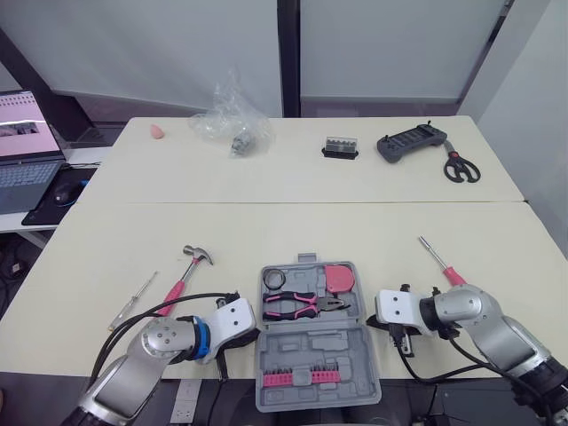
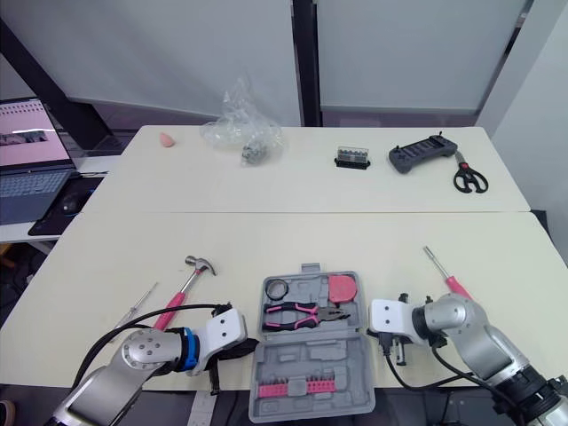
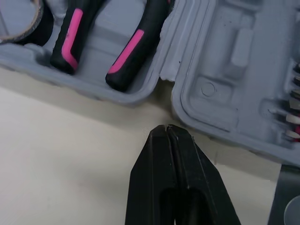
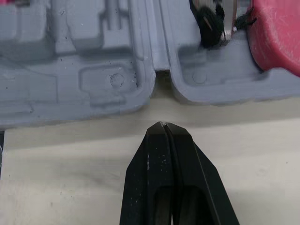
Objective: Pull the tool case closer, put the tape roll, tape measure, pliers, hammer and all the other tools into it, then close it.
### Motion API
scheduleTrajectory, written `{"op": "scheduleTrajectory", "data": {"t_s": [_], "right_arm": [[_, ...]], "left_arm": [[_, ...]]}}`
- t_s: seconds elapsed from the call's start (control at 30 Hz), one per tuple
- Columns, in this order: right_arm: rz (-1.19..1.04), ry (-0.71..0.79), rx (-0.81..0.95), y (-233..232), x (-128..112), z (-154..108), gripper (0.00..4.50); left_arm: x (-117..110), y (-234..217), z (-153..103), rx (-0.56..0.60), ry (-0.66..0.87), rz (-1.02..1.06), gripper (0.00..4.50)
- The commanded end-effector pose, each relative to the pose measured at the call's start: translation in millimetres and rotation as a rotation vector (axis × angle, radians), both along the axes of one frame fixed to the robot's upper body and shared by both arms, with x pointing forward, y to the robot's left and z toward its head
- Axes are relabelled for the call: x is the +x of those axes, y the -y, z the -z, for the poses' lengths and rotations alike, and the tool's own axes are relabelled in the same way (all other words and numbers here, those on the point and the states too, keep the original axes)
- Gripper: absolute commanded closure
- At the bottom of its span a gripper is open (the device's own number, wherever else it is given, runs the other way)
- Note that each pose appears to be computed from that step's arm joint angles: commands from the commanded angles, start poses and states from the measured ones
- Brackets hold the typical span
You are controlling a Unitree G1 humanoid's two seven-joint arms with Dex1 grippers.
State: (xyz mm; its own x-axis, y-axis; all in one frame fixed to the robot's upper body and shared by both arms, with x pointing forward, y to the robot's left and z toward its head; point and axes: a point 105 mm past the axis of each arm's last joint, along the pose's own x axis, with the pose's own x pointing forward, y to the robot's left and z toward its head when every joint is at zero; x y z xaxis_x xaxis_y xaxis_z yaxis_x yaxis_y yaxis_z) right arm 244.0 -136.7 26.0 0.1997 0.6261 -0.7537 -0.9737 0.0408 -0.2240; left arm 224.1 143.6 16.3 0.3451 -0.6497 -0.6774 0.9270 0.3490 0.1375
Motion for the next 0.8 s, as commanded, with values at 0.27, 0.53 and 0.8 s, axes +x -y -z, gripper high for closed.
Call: {"op": "scheduleTrajectory", "data": {"t_s": [0.27,0.53,0.8], "right_arm": [[-0.028,0.035,0.025,-16,-1,-12,4.48],[0.031,0.104,0.057,-20,22,-23,4.48],[0.070,0.148,0.071,-24,44,-28,4.48]], "left_arm": [[9,37,-7,-0.106,0.008,0.031,4.50],[43,36,-21,-0.092,0.112,0.020,4.50],[69,36,-26,-0.077,0.167,0.015,4.50]]}}
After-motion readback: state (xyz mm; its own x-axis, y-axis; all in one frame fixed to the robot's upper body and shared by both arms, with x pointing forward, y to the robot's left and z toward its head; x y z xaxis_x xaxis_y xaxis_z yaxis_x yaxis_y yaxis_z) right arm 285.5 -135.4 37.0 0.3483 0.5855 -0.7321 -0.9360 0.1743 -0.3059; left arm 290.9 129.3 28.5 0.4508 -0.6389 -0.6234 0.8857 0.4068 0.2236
